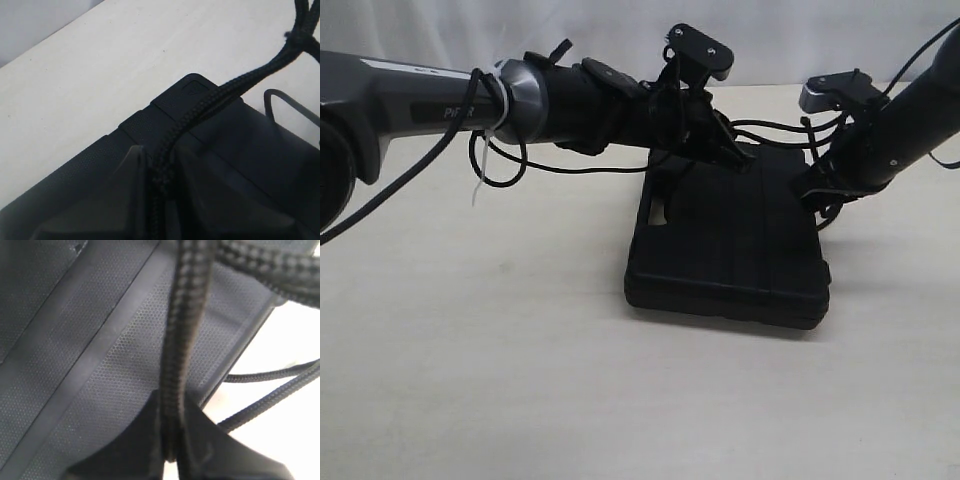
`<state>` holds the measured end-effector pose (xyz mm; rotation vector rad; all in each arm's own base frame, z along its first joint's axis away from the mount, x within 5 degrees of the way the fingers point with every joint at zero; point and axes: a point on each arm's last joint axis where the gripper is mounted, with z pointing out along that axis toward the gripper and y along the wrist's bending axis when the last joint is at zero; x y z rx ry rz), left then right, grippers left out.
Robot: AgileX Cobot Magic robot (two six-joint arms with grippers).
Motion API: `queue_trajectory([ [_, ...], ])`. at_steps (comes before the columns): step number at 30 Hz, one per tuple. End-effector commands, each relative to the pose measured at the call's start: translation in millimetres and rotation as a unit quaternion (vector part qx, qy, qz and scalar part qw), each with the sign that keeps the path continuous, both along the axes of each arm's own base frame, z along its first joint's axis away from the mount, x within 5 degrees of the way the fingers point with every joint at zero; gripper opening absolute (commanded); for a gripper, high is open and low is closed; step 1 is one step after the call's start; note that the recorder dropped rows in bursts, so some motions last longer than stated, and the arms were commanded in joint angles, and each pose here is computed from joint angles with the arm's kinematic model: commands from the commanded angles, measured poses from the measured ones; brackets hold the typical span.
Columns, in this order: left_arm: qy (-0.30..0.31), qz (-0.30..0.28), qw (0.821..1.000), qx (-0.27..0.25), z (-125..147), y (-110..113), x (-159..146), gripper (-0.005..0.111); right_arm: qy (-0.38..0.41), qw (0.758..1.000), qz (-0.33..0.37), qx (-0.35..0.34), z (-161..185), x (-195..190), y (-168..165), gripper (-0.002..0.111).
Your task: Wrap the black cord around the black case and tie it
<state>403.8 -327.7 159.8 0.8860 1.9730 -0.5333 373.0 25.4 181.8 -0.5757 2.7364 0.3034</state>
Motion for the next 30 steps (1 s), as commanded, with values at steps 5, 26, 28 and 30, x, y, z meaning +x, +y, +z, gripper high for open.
queue_trajectory([
  [5,-0.010,0.012,0.999,-0.033,28,2,-1,0.000,0.007,1.000,-0.003,-0.003,-2,0,-1,0.004],
  [26,-0.069,-0.138,0.981,0.117,1,6,-22,0.000,-0.017,0.999,-0.032,0.039,2,5,5,0.004],
  [28,-0.069,-0.138,0.981,0.118,0,6,-22,0.000,-0.015,0.998,-0.022,0.051,3,4,7,0.011],
  [30,-0.068,-0.139,0.981,0.118,0,6,-23,0.000,-0.013,0.998,-0.011,0.054,7,5,8,0.026],
])
